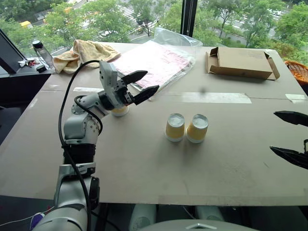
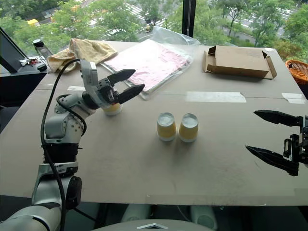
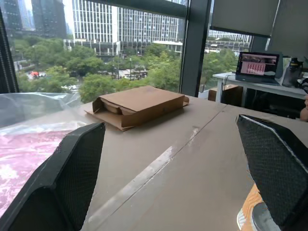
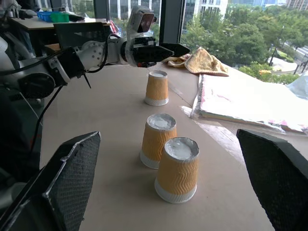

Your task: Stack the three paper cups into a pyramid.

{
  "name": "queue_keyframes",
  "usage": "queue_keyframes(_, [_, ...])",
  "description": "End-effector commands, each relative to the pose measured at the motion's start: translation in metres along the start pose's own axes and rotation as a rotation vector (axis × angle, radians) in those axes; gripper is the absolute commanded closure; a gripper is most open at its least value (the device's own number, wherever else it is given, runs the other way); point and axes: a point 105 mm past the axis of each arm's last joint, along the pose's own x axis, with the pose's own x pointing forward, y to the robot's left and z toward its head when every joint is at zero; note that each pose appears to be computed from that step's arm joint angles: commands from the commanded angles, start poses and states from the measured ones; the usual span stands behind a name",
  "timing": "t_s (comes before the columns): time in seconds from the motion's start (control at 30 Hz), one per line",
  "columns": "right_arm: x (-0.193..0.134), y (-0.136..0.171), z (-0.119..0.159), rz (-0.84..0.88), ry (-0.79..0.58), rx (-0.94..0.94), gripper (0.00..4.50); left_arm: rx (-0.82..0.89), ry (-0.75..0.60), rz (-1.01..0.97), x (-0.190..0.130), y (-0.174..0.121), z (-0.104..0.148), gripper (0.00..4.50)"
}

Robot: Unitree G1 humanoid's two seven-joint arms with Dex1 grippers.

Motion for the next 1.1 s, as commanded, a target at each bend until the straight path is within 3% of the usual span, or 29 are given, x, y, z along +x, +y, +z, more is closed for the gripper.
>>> queue_keyframes(0.03, [0.006, 0.000, 0.004, 0.028, -0.009, -0.018, 0.00, 0.007, 0.007, 0.101, -0.030, 0.019, 0.009, 0.03])
queue_keyframes(0.17, [0.017, 0.002, 0.003, 0.066, -0.024, -0.013, 0.00, -0.006, 0.114, 0.122, -0.077, 0.024, 0.009, 0.03])
queue_keyframes(0.3, [0.031, 0.002, 0.001, 0.103, -0.049, -0.007, 0.00, -0.028, 0.252, 0.153, -0.108, 0.029, -0.013, 0.03])
queue_keyframes(0.4, [0.034, 0.001, 0.001, 0.111, -0.051, -0.006, 0.00, -0.033, 0.292, 0.145, -0.106, 0.024, -0.026, 0.03])
queue_keyframes(0.6, [0.032, 0.000, 0.004, 0.098, -0.063, -0.011, 0.00, 0.003, 0.309, 0.296, -0.109, 0.047, -0.042, 0.03])
queue_keyframes(1.03, [0.026, 0.006, 0.008, 0.037, -0.073, -0.015, 0.00, 0.003, 0.316, 0.280, -0.079, 0.054, -0.067, 0.03])
queue_keyframes(1.1, [0.025, 0.007, 0.008, 0.030, -0.070, -0.013, 0.00, 0.008, 0.314, 0.286, -0.078, 0.055, -0.069, 0.59])
